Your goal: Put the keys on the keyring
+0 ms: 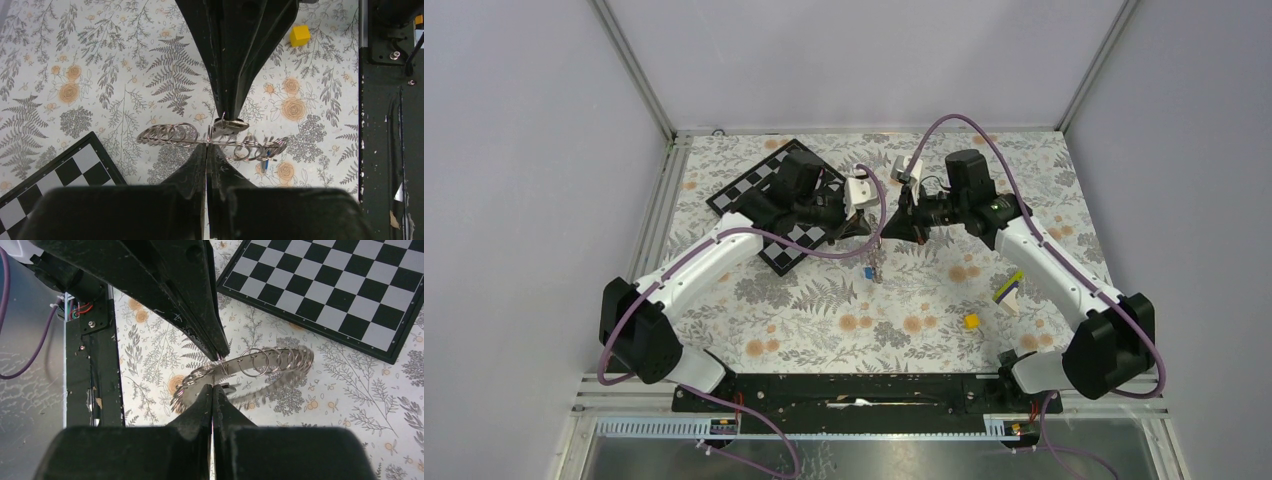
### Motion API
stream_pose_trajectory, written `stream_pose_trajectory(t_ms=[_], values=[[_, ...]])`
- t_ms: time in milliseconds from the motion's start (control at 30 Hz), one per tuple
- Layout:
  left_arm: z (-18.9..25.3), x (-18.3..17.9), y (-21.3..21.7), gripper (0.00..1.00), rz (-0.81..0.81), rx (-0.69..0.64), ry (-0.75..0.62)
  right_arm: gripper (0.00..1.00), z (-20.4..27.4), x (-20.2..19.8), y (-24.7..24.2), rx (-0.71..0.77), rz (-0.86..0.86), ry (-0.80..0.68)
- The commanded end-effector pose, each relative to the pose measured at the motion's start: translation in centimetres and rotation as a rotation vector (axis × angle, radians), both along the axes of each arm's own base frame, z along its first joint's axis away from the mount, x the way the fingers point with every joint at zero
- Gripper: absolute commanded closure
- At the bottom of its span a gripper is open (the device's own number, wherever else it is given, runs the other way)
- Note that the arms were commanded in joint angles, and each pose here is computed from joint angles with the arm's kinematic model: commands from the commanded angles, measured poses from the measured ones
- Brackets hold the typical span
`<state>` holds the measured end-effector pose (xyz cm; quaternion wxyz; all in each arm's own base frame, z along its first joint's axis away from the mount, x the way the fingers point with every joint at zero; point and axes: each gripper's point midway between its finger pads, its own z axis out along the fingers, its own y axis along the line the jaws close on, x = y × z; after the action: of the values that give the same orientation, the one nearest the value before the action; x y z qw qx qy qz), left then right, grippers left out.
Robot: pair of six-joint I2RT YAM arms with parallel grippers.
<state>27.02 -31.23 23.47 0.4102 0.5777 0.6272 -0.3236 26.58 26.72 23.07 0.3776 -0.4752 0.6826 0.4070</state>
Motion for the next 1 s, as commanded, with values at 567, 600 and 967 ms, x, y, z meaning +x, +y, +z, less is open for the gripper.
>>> stream_pose_trajectory(t_ms=[567,600,967], values=[[2.45,-0.29,-0.82,1.0,0.013,-0.077,-0.036,1.0,0.22,0.32,0.88,0.065,0.004,0.041],[2.46,-0.31,-0.85,1.0,0.012,-0.077,-0.037,1.0,0.21,0.37,0.9,0.065,0.003,0.042],[2.36,-0.53,-0.75,1.0,0.008,-0.074,-0.044,1.0,0.06,0.75,0.53,0.062,-0.019,0.05]])
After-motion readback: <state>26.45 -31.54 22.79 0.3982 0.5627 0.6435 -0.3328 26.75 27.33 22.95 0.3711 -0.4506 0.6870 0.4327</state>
